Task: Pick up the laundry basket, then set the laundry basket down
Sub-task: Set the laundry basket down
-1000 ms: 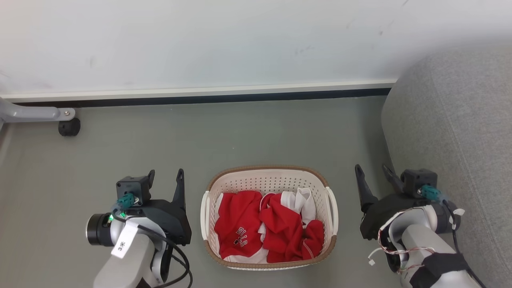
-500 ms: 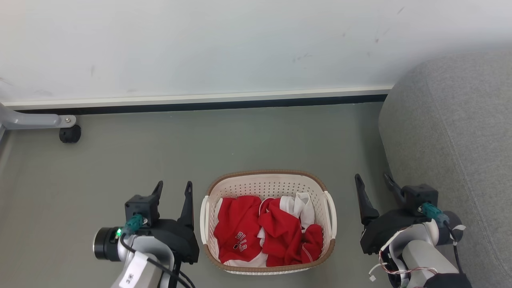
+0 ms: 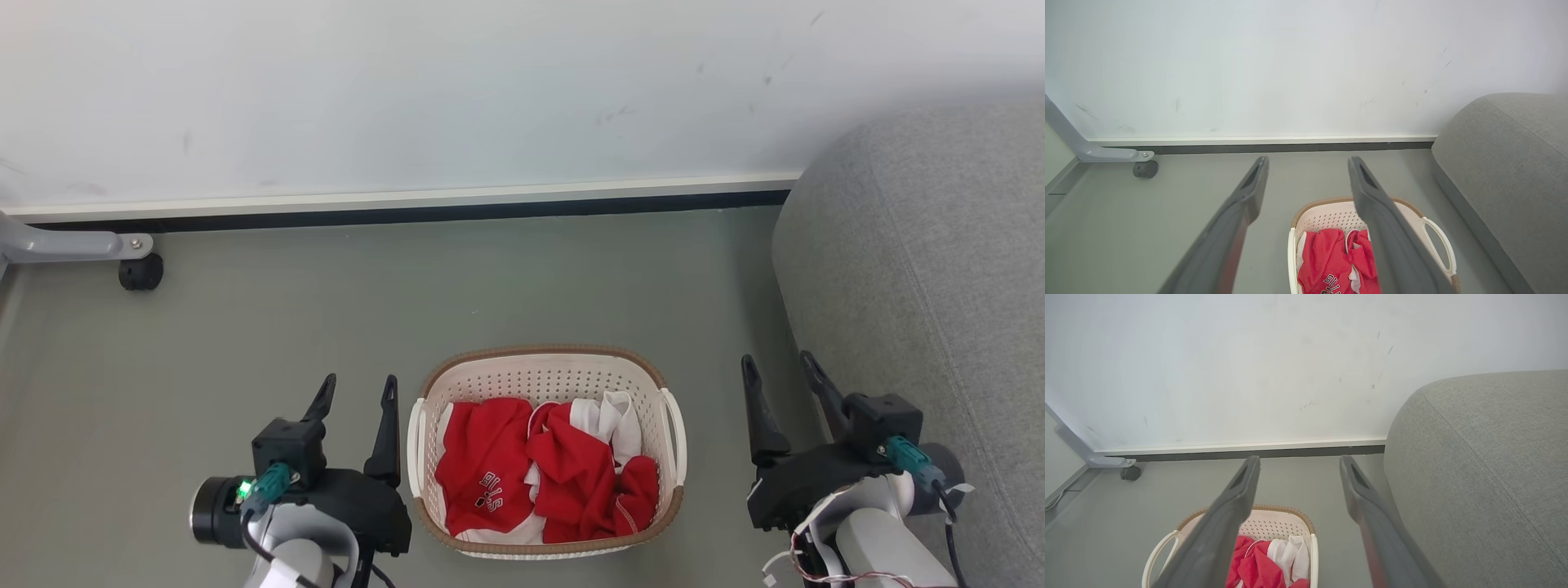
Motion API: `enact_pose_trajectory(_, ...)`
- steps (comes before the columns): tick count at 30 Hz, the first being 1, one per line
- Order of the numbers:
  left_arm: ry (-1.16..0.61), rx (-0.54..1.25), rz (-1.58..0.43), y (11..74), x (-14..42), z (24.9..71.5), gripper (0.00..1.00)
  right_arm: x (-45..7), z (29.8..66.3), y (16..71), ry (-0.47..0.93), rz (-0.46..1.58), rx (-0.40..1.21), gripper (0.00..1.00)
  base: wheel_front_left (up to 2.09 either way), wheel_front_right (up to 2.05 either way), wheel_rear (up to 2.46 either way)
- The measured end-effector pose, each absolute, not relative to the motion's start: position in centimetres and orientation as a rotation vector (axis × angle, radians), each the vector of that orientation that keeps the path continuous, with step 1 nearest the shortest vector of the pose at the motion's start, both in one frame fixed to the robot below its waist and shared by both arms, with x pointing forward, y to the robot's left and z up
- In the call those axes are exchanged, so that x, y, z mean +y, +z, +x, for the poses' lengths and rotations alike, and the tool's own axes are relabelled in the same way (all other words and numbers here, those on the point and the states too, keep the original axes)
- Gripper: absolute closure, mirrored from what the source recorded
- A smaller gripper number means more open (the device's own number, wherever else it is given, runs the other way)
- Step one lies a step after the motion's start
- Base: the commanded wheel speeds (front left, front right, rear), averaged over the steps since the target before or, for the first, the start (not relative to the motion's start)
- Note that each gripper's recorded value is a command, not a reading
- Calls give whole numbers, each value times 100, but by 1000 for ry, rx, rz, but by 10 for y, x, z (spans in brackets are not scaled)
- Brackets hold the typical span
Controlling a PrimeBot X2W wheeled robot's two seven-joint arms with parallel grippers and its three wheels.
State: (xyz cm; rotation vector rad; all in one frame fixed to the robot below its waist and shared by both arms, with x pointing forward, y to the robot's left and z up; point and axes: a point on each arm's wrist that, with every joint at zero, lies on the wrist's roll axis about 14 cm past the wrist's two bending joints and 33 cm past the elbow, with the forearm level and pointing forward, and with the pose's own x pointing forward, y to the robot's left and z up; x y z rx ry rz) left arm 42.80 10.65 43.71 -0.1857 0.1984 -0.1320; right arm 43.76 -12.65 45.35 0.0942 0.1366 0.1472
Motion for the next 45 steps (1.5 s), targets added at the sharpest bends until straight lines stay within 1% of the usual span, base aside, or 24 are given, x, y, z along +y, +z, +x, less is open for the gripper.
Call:
enact_pose_trajectory(35, -13, 90, -189, 461, 148, 409, 0, -147, 417, 488, 73, 116, 5, 0, 0, 0, 0)
enact_pose_trajectory(45, -15, 90, -140, 460, 152, 405, 0, -149, 414, 491, 65, 117, -9, 0, 0, 0, 0)
